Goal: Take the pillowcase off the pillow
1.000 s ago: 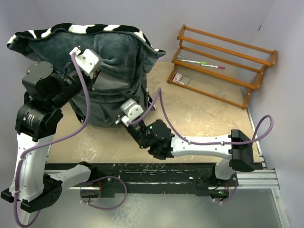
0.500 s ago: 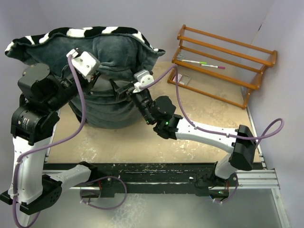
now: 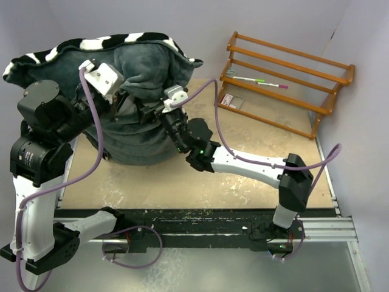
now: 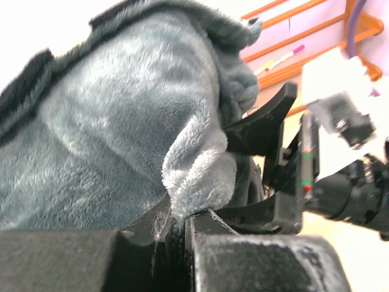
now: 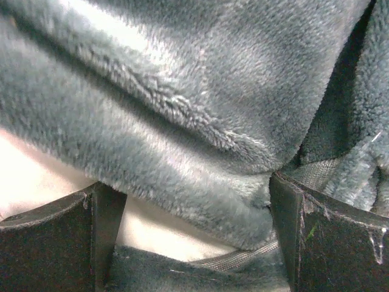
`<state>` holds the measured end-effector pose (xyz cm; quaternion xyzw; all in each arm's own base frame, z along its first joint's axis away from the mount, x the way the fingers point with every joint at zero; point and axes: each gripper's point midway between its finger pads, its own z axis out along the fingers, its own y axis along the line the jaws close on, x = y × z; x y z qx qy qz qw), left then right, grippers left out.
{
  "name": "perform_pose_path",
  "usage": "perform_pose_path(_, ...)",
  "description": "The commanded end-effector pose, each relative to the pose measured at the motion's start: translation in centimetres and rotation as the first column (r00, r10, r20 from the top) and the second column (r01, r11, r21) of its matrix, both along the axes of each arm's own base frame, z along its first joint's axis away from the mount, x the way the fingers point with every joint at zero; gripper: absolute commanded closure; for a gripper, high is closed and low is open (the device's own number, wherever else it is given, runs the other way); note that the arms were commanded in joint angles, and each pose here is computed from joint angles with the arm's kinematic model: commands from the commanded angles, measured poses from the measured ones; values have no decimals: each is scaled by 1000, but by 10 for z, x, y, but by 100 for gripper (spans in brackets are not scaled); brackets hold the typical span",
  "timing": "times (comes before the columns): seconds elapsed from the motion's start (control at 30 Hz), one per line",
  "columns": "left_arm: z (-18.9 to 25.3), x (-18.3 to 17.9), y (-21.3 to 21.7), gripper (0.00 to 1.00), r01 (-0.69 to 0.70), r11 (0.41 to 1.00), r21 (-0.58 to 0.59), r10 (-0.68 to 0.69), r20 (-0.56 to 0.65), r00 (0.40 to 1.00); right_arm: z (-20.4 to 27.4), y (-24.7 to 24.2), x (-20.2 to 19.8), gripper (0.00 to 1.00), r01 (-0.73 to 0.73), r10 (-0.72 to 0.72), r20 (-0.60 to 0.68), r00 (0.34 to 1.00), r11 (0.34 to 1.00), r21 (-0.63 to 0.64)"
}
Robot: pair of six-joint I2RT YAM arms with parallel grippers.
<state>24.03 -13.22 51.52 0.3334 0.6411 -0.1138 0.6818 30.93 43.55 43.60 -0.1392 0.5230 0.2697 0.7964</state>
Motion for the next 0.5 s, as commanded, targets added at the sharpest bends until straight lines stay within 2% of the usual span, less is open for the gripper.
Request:
perform_pose_path(0.0,53,-26,-9,100,98,990,-103,-83,144,986,23,18,-18,4,-25,21,57,998,997,77)
perform_pose_path(0.1,58,-16,3,100,17,994,-108,2,170,985,23,-2,-44,7,111,-122,80,989,985,134)
perform_pose_path(0.17,57,-5,12,100,-53,992,-115,72,170,983,20,-9,-66,9,133,-150,123,981,982,135)
perform_pose_path(0.23,51,3,14,100,-82,990,-113,98,146,984,20,-9,-81,11,115,-133,150,980,986,123)
perform_pose_path(0.47,49,-14,-4,100,31,986,-161,-16,91,996,25,13,-84,7,-2,-5,174,985,999,39)
